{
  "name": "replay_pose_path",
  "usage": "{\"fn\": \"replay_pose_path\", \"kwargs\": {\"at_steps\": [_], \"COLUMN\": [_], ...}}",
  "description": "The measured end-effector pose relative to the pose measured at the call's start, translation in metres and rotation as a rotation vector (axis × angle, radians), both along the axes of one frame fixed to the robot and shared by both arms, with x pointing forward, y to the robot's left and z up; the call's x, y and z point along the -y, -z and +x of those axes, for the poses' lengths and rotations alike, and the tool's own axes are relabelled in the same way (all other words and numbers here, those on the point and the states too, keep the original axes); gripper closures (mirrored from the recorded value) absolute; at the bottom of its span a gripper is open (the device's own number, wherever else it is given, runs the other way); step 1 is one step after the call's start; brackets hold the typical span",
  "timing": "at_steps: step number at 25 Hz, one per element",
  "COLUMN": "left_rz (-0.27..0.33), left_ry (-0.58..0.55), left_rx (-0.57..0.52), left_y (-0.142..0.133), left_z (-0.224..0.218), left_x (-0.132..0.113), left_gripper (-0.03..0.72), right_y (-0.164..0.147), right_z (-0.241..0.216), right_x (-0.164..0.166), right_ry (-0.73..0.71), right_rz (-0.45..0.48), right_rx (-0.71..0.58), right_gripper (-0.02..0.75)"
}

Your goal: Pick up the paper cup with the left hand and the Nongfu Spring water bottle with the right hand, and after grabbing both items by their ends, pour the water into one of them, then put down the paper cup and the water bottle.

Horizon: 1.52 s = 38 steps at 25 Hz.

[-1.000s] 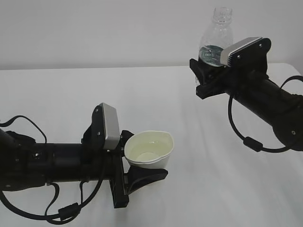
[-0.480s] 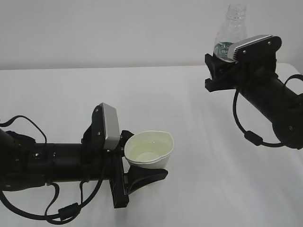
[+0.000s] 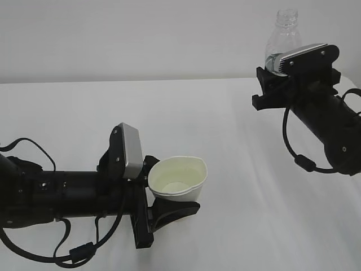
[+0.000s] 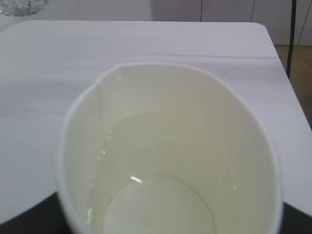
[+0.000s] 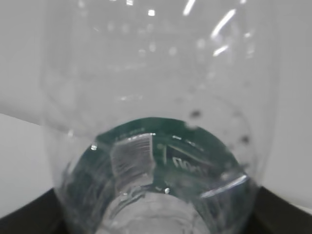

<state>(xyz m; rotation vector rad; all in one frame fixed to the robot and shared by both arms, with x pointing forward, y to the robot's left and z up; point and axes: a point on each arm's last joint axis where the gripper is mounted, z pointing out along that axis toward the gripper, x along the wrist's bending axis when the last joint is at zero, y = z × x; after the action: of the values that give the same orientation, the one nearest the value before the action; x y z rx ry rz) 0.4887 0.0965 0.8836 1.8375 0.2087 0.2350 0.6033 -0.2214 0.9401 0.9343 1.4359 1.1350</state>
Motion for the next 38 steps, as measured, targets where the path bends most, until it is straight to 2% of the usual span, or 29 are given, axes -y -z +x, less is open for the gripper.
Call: {"fn": "replay_pose_path", "kwargs": {"at_steps": [31, 38], "left_rz": [0.0, 0.0], "left_ry": [0.0, 0.0], "left_rx": [0.0, 0.0], "left_y": [0.0, 0.0], "left_z": [0.0, 0.0], "left_x": [0.0, 0.0], "left_gripper": [0.241, 0.241], "right_y": [0.001, 0.001], "right_z": [0.007, 0.008], "right_x": [0.055, 0.077], "right_ry": [0.171, 0.222], "right_rz": [0.017, 0.019], "right_rx": [-0.018, -0.017], "right_gripper": [0.269, 0.269]}}
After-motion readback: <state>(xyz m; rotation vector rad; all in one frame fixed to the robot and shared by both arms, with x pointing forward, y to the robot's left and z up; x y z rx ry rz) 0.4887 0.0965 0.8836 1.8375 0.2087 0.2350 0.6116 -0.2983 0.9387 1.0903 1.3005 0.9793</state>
